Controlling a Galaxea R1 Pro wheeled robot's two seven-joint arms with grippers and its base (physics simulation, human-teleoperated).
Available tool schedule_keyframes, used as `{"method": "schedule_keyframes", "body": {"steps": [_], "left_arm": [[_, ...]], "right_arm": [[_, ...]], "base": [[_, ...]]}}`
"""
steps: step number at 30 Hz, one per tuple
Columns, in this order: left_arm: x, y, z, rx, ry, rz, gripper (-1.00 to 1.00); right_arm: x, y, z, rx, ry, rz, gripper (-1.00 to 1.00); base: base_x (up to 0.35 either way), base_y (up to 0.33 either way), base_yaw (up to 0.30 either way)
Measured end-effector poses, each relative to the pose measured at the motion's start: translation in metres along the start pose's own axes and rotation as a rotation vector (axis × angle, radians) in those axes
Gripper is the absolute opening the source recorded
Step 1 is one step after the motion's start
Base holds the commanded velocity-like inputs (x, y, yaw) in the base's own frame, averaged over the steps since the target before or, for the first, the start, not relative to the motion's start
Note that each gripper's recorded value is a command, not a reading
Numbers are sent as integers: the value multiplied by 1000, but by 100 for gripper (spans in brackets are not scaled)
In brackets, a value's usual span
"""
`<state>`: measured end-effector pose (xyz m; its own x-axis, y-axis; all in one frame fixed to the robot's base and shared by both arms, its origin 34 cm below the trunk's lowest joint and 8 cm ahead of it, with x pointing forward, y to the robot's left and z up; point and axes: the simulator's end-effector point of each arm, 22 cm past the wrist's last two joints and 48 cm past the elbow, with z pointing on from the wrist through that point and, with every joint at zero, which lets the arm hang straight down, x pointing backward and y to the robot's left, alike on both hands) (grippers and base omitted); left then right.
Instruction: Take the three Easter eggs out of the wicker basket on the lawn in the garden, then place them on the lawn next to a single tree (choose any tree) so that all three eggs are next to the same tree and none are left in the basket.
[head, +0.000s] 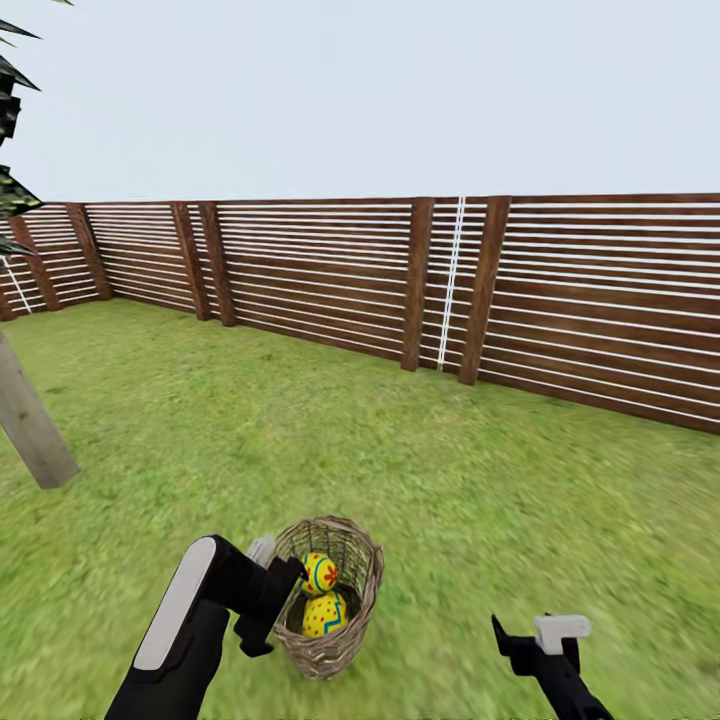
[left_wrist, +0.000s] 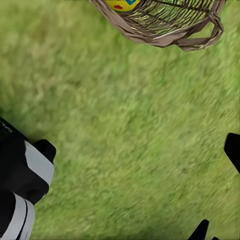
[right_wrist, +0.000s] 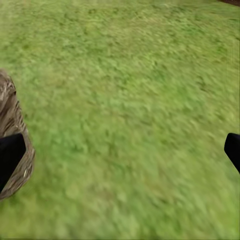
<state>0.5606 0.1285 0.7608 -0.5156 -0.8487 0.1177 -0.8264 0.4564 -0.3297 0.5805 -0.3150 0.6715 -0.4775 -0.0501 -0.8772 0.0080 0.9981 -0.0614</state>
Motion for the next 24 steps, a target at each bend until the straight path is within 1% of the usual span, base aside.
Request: {"method": "schedule_keyframes", "body": {"steps": [6,16,18,24], "left_arm": [[2,10,8,-42,11,-4,100],[4,14,16,-62,24,-6,100],[4,15,17,-65,25,-4,100],[4,17,20,-74,29,-1,100]], "right_arm": [[5,2,1,-4,10,-2,100],[8,2,2,-1,16,-4,100],[2,2,3,-1,4,-5,100],[-35,1,7,-2,-68,-11,100]], "base": [[0,0,0],[0,0,0],[0,0,0],[0,0,0]]}}
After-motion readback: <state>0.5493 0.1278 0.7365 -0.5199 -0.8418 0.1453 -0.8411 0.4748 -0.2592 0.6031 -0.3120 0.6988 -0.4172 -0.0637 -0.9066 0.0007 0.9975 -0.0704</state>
